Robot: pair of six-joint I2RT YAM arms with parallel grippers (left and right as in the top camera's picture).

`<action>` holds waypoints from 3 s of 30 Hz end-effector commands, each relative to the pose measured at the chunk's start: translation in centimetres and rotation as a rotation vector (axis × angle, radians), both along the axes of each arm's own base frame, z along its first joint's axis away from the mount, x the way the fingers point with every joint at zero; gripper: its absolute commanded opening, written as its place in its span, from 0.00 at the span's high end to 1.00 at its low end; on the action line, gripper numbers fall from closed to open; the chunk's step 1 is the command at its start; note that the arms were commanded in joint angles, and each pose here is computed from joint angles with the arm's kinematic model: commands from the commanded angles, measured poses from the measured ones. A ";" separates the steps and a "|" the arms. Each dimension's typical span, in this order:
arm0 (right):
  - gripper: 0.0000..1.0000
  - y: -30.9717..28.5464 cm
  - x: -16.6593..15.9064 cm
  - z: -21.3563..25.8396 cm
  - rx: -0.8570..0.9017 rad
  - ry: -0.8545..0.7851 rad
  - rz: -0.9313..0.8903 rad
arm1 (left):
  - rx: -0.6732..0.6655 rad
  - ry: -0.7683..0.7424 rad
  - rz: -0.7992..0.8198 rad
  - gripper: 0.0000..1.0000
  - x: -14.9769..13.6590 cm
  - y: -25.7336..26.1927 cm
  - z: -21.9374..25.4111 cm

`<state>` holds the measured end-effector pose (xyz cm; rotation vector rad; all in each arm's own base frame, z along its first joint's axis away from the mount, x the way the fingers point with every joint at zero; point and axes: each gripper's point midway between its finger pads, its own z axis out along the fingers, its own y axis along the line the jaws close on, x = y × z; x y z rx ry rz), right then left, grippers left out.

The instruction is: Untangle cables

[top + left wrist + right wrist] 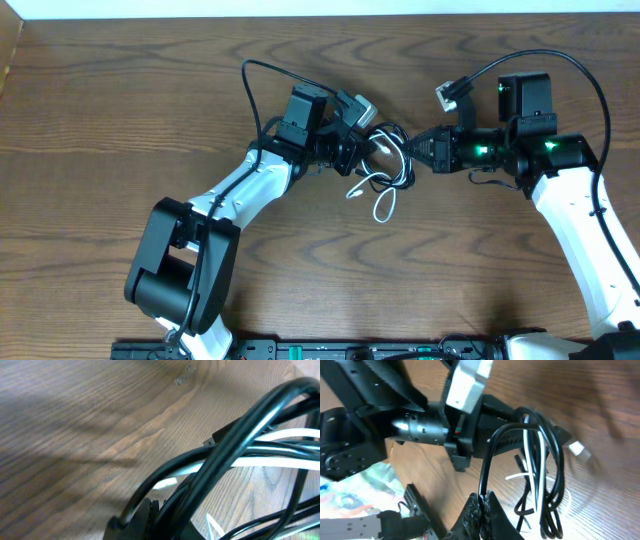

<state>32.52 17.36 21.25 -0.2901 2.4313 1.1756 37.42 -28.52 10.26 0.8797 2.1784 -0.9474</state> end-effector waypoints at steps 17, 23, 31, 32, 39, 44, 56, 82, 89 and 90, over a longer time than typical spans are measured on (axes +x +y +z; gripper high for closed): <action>0.99 -15.0 2.5 -5.0 -0.567 0.153 -0.696 | 0.008 0.089 -0.022 0.92 -0.9 2.2 -0.9; 0.99 -15.7 1.9 -5.3 -0.565 0.175 -0.667 | -0.107 0.110 -0.019 0.92 0.2 4.5 0.7; 0.85 -5.3 1.2 -2.9 -0.288 0.036 -0.209 | -0.205 0.127 -0.073 0.92 -0.3 4.4 2.3; 0.81 -4.2 1.1 -2.5 -0.265 0.005 -0.162 | -0.219 0.128 -0.088 0.92 -0.6 4.2 2.5; 0.58 -1.9 1.4 -2.7 -0.288 -0.086 -0.052 | -0.244 0.168 -0.091 0.91 -1.0 3.4 2.9; 0.59 -0.4 1.7 -5.0 -0.303 -0.057 0.005 | -0.246 0.184 -0.099 0.89 -1.4 2.9 2.9; 0.63 1.4 2.6 -9.5 -0.321 0.013 0.056 | -0.246 0.172 -0.130 0.92 -1.9 1.8 3.0; 0.84 2.1 4.4 -11.1 -0.327 0.006 0.013 | -0.282 0.179 -0.165 0.92 -2.5 1.5 3.7; 0.68 2.9 4.4 -11.9 -0.334 0.011 0.021 | -0.280 0.179 -0.178 0.92 -2.8 1.0 3.7; 0.69 2.9 4.5 -12.0 -0.338 0.012 0.018 | -0.280 0.179 -0.180 0.92 -2.9 0.9 3.7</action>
